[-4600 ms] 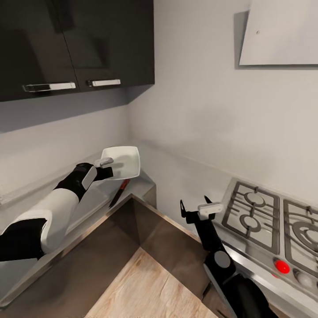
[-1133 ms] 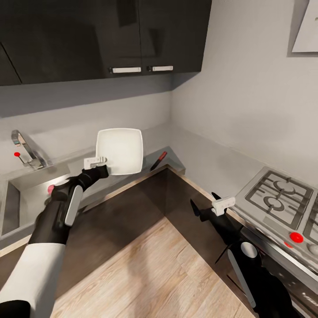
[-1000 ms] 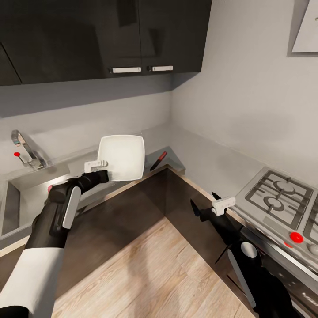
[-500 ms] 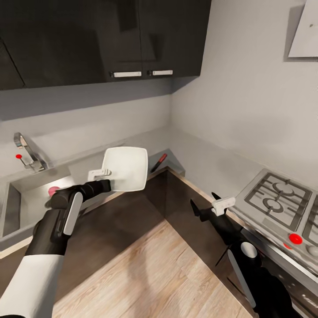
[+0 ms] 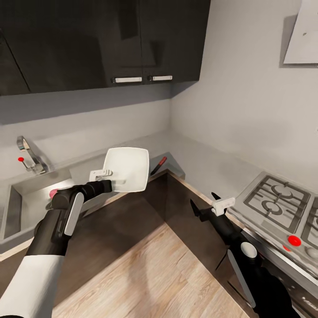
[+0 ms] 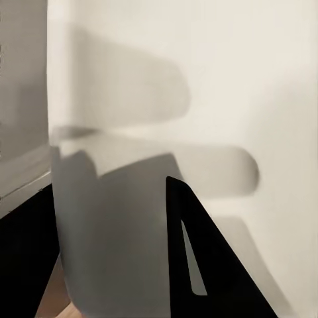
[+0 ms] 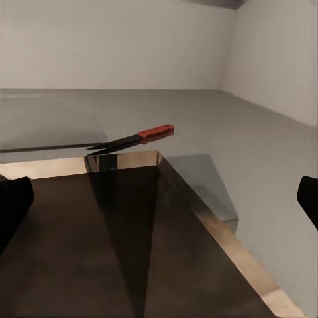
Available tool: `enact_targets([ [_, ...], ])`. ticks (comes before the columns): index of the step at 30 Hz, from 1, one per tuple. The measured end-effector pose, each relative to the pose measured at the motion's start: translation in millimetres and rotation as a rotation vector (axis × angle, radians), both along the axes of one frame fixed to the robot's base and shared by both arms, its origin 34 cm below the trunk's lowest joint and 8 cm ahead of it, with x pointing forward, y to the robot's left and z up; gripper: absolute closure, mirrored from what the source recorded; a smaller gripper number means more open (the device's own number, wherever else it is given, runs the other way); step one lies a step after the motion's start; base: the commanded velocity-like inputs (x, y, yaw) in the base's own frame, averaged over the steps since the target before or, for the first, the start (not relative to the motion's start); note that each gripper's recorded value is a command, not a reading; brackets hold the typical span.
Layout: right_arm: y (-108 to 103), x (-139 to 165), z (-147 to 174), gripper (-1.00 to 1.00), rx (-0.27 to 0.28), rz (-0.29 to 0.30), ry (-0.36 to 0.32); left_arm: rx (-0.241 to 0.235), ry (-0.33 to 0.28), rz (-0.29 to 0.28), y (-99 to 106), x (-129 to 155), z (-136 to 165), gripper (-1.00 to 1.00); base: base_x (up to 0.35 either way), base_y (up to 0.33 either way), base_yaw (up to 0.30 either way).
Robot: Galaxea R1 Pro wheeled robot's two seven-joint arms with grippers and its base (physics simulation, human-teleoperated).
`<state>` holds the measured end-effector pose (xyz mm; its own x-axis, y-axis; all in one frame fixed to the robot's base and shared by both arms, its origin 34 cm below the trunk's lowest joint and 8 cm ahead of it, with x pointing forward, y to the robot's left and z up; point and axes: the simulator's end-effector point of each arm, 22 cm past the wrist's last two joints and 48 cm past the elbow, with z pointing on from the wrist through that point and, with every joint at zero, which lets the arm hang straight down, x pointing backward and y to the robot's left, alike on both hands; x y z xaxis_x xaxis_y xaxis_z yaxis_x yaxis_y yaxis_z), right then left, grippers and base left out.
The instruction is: In the kitchen, take the Vidalia onion out of the sink, dice it on the chopping board with the paring knife, put the diced onion into the bowl on the countertop, then place both the paring knife and the chopping board into the sink.
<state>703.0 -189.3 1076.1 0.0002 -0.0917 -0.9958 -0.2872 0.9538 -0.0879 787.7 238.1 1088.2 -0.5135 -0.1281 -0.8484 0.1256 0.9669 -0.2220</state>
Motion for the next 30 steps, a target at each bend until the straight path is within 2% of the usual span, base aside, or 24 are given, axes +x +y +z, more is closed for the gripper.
enact_targets([
  [21, -1, -3, 20, -1.0, 0.0, -0.002, -0.033, -0.002, -0.009, 0.0, 0, -4, 12, 1.0, 0.0, 0.0, 0.0],
  [24, -8, -1, 21, -1.0, 0.002, -0.018, -0.033, -0.002, -0.01, 0.0, 0, -4, 12, 1.0, 0.0, 0.0, 0.0],
  [30, -14, -1, 3, -1.0, -0.003, -0.035, 0.047, -0.002, -0.01, 0.0, 0, -4, 12, 1.0, 0.0, 0.0, 0.006],
])
